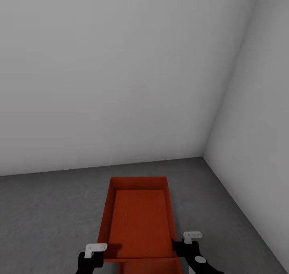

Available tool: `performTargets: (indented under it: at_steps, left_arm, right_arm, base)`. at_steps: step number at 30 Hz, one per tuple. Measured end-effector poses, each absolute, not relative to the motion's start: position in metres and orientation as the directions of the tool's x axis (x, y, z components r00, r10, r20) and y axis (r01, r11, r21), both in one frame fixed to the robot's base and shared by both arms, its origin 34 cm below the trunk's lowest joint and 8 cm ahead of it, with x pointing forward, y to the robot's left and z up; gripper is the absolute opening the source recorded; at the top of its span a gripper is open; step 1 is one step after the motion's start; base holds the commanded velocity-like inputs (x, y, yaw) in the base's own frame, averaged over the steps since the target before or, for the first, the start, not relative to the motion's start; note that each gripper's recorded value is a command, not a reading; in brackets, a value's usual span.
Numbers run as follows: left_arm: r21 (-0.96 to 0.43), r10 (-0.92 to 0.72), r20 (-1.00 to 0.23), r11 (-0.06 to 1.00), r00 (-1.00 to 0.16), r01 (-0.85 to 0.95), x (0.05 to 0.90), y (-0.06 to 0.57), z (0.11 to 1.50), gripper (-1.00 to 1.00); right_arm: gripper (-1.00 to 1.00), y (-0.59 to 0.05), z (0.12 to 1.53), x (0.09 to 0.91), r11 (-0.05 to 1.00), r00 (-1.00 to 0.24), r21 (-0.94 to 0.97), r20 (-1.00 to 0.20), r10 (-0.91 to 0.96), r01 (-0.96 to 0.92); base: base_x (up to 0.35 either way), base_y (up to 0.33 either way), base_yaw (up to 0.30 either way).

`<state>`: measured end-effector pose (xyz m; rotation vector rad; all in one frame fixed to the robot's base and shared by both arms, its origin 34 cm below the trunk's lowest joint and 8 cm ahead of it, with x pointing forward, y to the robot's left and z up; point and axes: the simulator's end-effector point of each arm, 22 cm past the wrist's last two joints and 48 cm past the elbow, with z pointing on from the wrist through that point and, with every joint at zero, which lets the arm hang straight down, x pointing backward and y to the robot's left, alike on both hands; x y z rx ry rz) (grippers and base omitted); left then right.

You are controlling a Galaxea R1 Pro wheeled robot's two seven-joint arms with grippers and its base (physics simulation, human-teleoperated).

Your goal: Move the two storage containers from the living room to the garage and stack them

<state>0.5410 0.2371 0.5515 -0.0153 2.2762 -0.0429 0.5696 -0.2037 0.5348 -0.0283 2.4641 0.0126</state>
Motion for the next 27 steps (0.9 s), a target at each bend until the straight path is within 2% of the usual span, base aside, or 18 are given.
performTargets:
  at_steps: [27]
  left_arm:
    - [-0.036, -0.025, -0.761, 0.999, -0.649, 0.003, 0.5411, 0.2371, 0.5515, -1.00]
  right_arm:
    - [-1.00, -0.2038, 0.5349, 0.5698, 1.000, -0.779, 0.002, -0.627, -0.017, -0.023]
  base:
    - [0.000, 0.000, 0.000]
